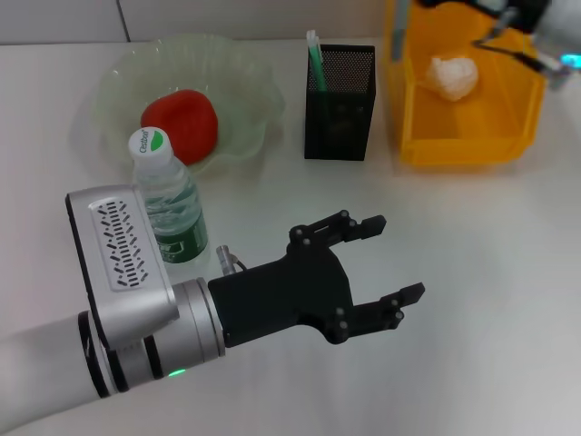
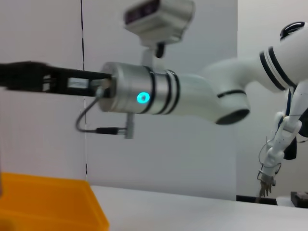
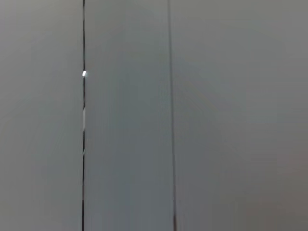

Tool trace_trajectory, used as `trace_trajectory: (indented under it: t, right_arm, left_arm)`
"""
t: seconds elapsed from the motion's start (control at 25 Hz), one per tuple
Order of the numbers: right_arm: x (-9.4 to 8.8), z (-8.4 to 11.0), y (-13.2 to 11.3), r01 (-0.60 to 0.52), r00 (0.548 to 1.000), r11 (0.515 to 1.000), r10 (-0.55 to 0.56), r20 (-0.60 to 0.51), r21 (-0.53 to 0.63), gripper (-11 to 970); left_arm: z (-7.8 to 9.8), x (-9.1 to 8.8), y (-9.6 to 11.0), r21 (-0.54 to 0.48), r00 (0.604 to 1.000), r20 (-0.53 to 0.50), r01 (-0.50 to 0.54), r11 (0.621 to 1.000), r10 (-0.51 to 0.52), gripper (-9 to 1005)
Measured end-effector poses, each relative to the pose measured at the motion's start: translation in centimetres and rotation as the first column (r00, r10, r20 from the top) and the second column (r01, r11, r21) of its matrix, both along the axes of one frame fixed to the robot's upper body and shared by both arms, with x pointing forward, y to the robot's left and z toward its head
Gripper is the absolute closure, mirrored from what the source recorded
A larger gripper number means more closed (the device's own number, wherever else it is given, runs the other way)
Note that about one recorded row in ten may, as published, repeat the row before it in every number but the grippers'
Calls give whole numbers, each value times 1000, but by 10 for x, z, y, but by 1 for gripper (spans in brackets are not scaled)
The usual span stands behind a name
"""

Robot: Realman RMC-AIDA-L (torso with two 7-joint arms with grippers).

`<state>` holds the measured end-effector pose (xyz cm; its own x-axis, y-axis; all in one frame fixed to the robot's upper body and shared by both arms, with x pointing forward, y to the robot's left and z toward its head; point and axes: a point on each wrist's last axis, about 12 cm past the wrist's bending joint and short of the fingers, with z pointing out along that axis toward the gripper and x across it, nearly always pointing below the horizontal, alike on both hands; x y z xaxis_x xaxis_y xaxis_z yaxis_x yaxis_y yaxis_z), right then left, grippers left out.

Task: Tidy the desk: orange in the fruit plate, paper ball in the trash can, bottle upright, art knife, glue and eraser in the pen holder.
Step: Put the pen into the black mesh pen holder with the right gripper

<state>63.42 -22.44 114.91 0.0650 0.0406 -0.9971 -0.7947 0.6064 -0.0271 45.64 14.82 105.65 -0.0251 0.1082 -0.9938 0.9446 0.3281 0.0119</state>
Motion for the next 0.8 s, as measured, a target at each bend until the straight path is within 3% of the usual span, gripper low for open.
trace_trajectory:
  t: [0.04, 0.32, 0.8]
  right_arm:
    - [6, -3, 15, -10, 1000, 999, 9, -28, -39, 810]
    - [20, -11, 45, -8, 996, 990, -4, -85, -141, 810]
    - [24, -14, 41, 67, 992, 991, -78, -100, -115, 756]
  left_arm:
    - [-1, 0, 0, 3, 1000, -4, 1, 1000, -1, 211]
    - [-6, -1, 2, 12, 1000, -13, 12, 1000, -12, 212]
    - [-11, -5, 5, 21, 1000, -7, 26, 999, -26, 213]
